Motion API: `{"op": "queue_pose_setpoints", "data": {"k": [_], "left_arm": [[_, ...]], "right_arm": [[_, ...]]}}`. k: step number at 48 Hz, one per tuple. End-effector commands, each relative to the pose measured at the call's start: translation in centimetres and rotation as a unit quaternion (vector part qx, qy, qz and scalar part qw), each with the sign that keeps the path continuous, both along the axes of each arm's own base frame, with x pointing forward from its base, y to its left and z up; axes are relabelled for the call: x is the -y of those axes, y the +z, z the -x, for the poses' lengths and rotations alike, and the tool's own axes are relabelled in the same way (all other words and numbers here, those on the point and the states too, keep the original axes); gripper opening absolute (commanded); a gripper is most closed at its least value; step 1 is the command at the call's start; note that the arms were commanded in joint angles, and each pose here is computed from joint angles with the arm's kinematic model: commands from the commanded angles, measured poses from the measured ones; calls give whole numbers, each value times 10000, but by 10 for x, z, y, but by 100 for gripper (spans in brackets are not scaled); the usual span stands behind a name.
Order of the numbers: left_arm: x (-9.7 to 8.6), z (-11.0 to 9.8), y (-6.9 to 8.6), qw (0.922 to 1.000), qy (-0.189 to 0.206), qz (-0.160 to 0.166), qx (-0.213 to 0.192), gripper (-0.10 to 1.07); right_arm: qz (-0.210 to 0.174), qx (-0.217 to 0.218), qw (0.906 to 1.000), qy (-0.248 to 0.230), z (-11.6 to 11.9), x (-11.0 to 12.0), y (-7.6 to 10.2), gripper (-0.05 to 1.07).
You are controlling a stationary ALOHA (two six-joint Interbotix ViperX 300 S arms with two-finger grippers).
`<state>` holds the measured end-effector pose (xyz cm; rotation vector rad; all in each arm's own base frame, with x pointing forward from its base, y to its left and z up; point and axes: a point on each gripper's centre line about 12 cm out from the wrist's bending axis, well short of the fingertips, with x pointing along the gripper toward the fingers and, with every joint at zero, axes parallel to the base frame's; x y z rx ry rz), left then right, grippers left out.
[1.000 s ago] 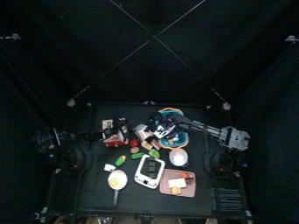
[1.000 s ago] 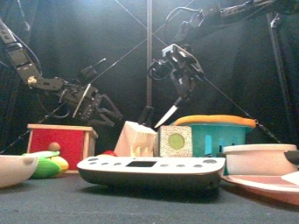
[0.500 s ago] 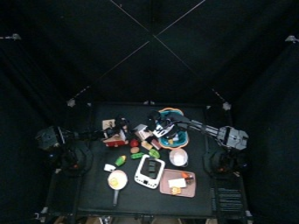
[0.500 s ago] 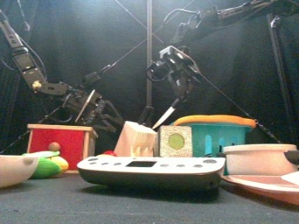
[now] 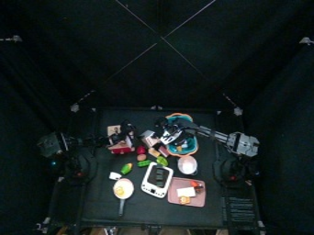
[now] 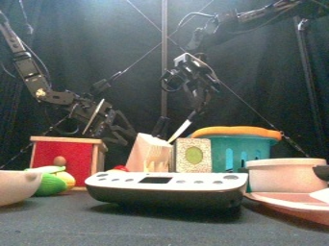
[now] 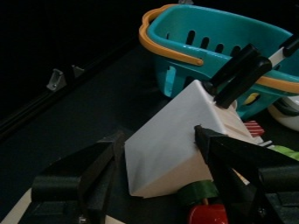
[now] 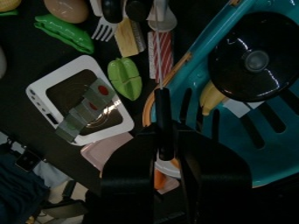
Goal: Drop cleaver on plate
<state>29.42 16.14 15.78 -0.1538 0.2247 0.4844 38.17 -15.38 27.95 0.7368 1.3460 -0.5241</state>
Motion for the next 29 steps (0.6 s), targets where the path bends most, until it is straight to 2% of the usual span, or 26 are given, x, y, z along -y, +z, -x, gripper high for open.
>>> {"op": "queue_pose_setpoints", "data": {"k": [1, 29], "left_arm": [[-3, -3, 8, 9999, 12, -80, 131, 98], [-3, -3, 7, 9999, 6, -74, 108, 98]], "right_arm": [[95, 262, 9996, 12, -1, 0, 19, 51], [253, 281, 9990, 220, -19, 12, 11, 52]]}}
